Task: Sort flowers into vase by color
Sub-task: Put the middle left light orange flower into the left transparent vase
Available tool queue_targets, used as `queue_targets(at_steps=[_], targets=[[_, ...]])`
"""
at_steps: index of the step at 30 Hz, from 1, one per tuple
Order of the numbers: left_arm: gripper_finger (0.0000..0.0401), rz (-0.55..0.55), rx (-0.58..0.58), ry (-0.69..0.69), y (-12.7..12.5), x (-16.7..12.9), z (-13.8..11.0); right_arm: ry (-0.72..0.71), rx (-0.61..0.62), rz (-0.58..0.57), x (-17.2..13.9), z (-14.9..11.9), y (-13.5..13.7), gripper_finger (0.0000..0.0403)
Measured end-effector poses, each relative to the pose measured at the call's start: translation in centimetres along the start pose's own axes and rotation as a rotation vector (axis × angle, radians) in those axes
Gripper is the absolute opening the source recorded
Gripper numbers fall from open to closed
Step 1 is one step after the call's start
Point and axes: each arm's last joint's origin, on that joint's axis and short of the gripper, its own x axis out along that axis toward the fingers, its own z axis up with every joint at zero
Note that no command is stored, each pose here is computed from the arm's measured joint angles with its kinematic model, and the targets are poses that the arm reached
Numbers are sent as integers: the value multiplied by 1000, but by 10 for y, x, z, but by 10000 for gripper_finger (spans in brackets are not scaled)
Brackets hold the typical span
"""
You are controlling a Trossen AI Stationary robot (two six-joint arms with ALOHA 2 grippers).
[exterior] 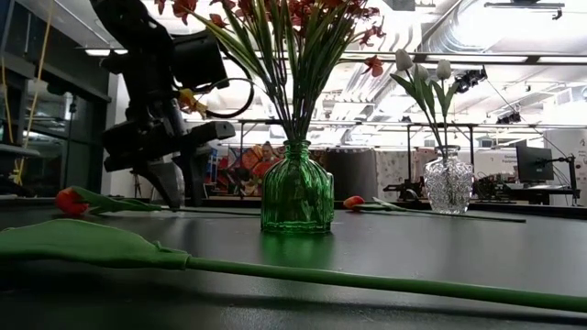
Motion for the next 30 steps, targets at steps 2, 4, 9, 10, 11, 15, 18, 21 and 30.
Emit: queue_targets(at_steps=[2, 4, 9, 10, 11, 15, 18, 21, 30], targets=[[146, 2, 10, -2, 1, 0, 2, 2, -1, -1, 0, 0, 0, 216], [146, 3, 25, -3, 1, 0, 2, 2, -1, -1, 0, 0, 0, 216], [146, 14, 48, -27, 1, 0, 2, 2, -1, 0, 0, 0, 0, 216], [146, 17, 45, -34, 1, 0, 2, 2, -1, -1, 0, 0, 0, 216], [146, 20, 41, -41, 1, 0, 1, 2, -1, -1, 0, 0, 0, 216], [146, 10, 71, -61, 0, 5, 1, 2, -2, 0, 0, 0, 0, 216], [146, -1, 112, -68, 1, 9, 2, 2, -31, 0, 0, 0, 0, 216], [146, -12, 140, -76, 1, 13, 4, 2, -42, 0, 0, 0, 0, 216], [92, -51, 78, -57, 0, 18, 6, 2, -43, 0, 0, 0, 0, 216]])
